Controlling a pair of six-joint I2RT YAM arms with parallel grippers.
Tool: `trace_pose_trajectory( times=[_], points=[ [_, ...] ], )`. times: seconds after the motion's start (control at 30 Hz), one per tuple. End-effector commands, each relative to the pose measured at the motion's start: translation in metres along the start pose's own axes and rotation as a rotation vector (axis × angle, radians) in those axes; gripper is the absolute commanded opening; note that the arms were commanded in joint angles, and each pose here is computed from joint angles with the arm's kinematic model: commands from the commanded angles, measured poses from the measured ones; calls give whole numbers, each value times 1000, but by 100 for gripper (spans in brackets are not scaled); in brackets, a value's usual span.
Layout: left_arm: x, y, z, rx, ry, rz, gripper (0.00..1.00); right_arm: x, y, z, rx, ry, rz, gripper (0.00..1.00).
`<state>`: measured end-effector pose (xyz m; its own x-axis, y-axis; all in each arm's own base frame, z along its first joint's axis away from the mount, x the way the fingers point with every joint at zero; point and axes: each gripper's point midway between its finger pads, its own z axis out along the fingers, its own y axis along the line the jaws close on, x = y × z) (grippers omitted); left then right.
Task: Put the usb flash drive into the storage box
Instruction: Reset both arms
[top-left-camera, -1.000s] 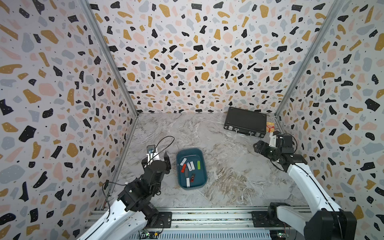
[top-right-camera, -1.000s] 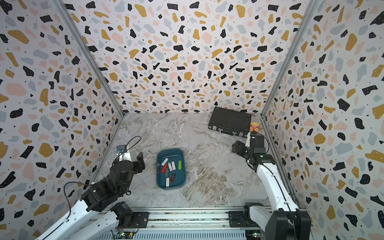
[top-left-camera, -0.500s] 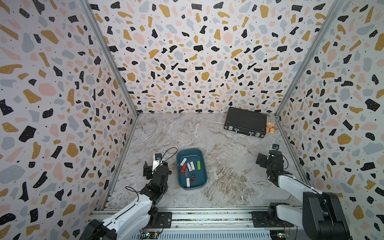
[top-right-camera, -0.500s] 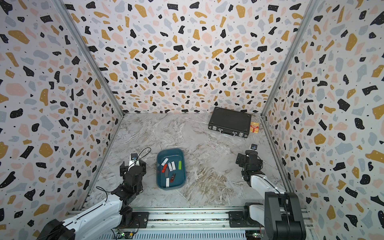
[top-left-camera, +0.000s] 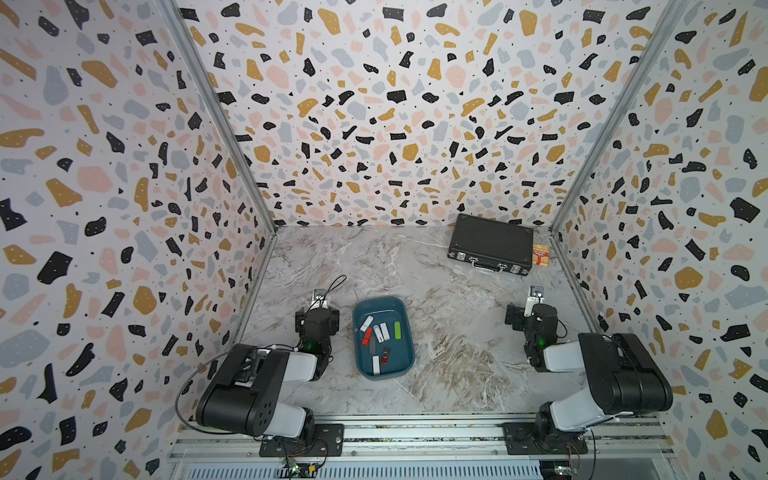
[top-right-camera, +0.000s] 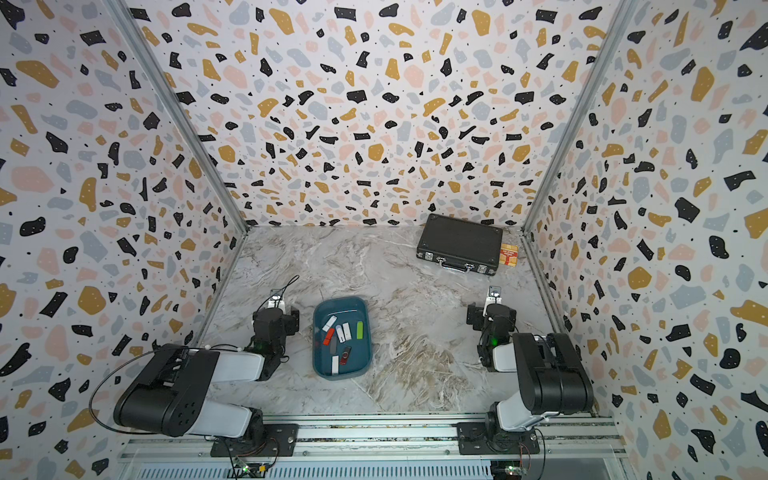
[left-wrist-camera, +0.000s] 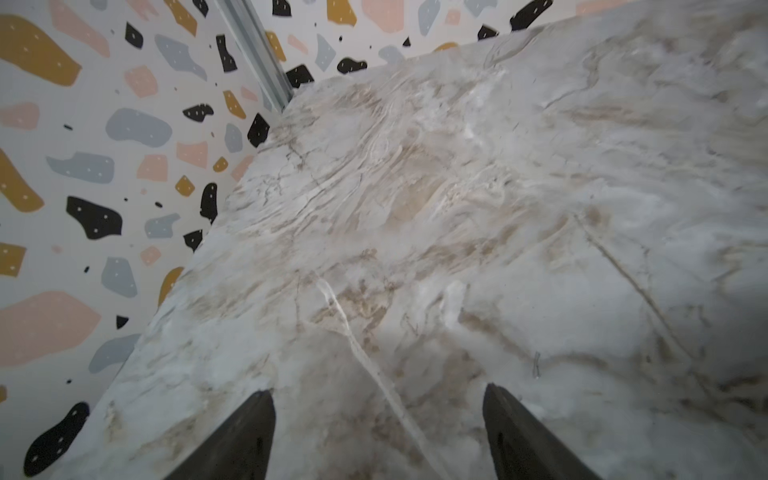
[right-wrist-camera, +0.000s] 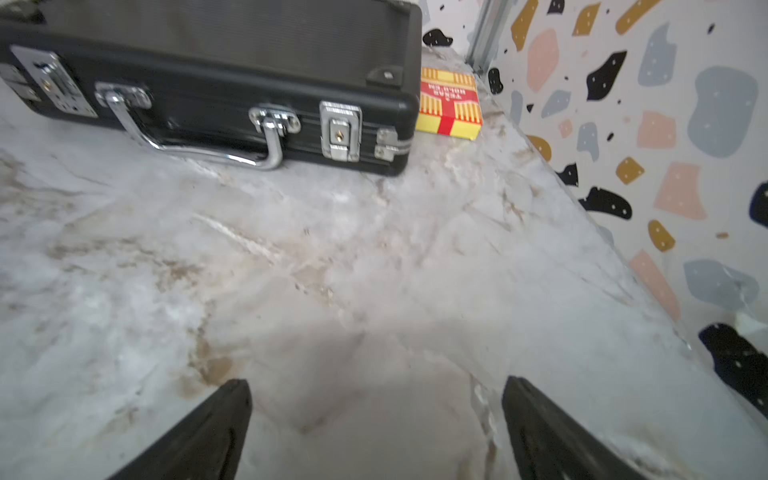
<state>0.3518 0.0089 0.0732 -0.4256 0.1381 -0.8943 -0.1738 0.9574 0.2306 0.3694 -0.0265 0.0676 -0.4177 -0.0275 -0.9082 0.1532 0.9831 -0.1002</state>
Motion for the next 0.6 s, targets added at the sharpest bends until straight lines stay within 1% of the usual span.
trace_pose_trajectory(
  times=[0.0, 0.03, 0.07, 0.1, 0.17, 0.2, 0.3, 0.57],
  points=[
    [-31, -9, 4, 69, -47, -56, 89, -22, 7, 4, -31, -53, -23, 100],
    [-31, -7, 5, 77, -48, -68, 99, -19, 7, 4, -30, -30, -22, 100],
    [-34, -5, 5, 69, -86, -77, 100, -20, 7, 4, -32, -37, -23, 100],
    [-35, -3, 4, 60, -100, -77, 100, -22, 7, 4, -33, -59, -23, 100],
    [-34, -5, 4, 73, -70, -73, 100, -21, 7, 2, -32, -42, -22, 100],
    [-33, -6, 4, 77, -66, -73, 100, -22, 7, 2, -32, -55, -22, 100],
    [-34, -5, 4, 72, -83, -78, 100, -21, 7, 1, -34, -50, -22, 100],
    [-34, -5, 4, 72, -78, -77, 100, -22, 7, 2, -34, -57, -23, 100]
  ],
)
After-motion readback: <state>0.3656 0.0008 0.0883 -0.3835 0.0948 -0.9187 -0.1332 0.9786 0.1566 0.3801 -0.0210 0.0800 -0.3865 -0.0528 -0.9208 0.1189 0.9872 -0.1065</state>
